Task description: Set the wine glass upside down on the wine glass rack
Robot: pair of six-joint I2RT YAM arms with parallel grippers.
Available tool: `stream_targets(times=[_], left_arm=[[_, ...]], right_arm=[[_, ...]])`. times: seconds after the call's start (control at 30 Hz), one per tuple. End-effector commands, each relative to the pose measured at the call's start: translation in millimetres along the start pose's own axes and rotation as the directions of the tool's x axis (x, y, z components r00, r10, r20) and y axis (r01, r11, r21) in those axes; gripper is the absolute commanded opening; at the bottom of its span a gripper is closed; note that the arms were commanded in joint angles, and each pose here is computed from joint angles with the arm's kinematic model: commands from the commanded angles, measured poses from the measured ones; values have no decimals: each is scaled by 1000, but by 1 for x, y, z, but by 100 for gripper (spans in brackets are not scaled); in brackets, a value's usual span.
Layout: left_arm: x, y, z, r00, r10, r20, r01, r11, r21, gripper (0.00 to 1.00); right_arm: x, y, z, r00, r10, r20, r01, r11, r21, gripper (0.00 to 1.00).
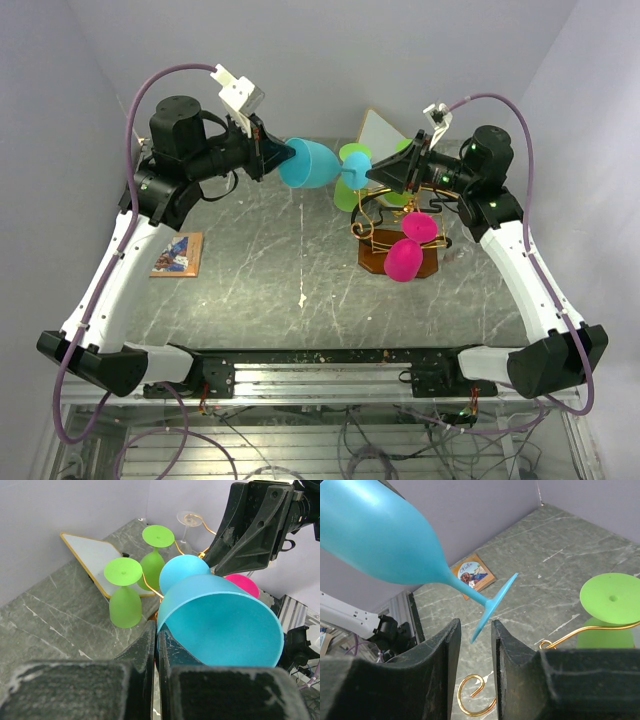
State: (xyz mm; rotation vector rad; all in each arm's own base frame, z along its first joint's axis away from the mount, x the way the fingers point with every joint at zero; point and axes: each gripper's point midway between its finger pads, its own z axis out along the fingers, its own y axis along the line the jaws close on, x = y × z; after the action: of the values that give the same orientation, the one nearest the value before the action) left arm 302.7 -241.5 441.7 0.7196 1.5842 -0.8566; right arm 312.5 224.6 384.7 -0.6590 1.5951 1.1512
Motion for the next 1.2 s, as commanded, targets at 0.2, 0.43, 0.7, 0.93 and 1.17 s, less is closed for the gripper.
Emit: stream_targets(times=[0.2, 0.43, 0.7, 0.93, 1.17], left_arm=[[-17, -14, -5, 998, 25, 64, -28, 998, 49, 7], [-16, -14, -2, 998, 28, 61, -32, 997, 64, 7], [-12, -16, 2, 998, 26, 49, -30, 996, 79, 7], [-7, -15, 3, 999, 32, 35, -35, 996, 80, 12], [8, -18, 4, 1000, 15, 6, -16, 994, 109, 29]], right_arm=[[-2, 4, 2, 1000, 18, 22, -18, 1000, -9, 28], [3, 2, 6, 1000, 26, 12, -26, 1000, -6, 26], [5, -3, 11, 999, 32, 3, -32, 999, 6, 20], [-3, -19, 7, 1000, -29, -3, 29, 993, 112, 2], [-12, -35, -1, 995, -103, -14, 104, 976, 193, 0]])
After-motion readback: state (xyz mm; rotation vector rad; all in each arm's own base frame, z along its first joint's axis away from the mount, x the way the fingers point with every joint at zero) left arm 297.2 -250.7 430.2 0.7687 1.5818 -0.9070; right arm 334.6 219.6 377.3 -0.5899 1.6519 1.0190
